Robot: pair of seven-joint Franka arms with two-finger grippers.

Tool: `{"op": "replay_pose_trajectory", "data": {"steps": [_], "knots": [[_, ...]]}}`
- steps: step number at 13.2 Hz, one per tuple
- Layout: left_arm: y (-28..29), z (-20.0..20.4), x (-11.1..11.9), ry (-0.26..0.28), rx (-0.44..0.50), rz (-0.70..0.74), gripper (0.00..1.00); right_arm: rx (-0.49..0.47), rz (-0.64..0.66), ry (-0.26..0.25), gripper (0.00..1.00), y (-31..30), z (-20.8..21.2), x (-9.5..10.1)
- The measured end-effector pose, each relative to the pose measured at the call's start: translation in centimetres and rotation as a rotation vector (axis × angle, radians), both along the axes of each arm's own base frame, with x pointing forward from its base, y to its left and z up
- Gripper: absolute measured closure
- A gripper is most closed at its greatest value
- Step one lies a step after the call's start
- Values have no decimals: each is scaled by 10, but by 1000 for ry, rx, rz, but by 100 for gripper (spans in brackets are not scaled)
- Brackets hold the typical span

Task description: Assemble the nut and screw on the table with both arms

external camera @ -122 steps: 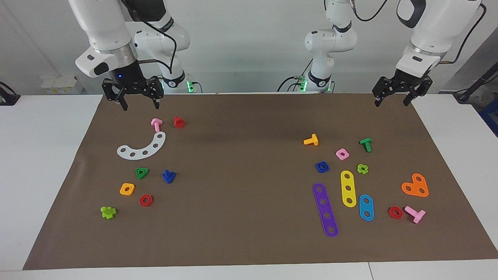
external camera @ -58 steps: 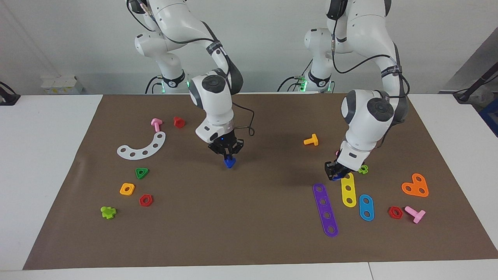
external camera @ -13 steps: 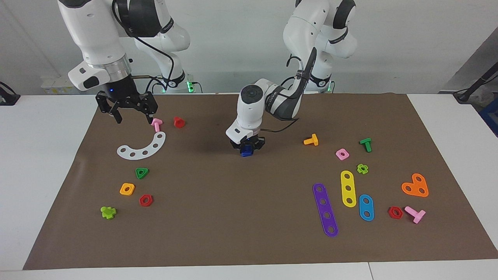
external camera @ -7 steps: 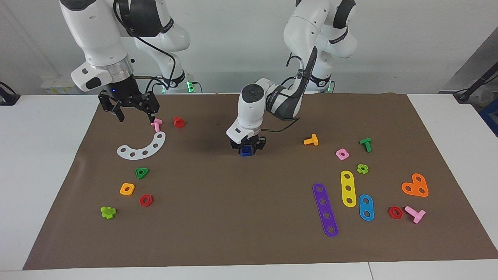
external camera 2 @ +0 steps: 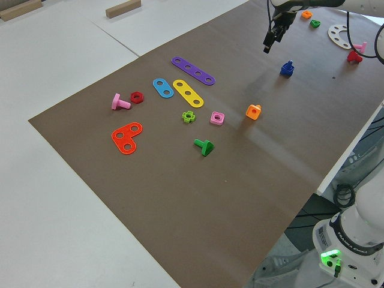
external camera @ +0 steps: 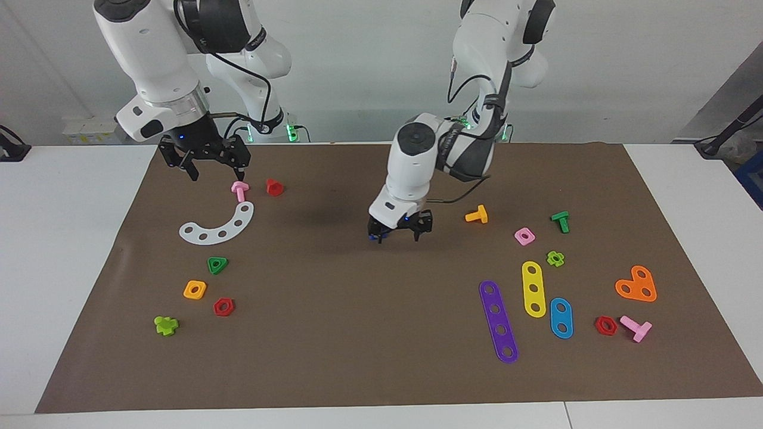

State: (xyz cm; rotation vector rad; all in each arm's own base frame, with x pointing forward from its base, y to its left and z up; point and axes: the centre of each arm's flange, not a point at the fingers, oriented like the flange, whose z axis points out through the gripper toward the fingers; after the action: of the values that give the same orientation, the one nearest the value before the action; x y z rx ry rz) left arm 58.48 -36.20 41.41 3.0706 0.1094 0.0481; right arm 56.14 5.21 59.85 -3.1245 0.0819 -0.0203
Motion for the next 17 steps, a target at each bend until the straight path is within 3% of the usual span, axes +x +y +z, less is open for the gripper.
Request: {"op": "replay_pose_trajectory", "data": {"steps": [2,4,7,9,11,17], "knots": [[92,43,35,0,8,6,0,0,-1,1,0,0,0,0],[181,66,43,55,31,-39,0,0,1,1,0,0,0,0],[306,56,26,174,35,-21,0,0,0,1,0,0,0,0],[360,53,10,208,36,25,0,0,0,1,0,0,0,0],[382,76,1,183,80,3,0,0,0,1,0,0,0,0],[376,186,-14,-20,105,-13,0,0,0,1,0,0,0,0]]}}
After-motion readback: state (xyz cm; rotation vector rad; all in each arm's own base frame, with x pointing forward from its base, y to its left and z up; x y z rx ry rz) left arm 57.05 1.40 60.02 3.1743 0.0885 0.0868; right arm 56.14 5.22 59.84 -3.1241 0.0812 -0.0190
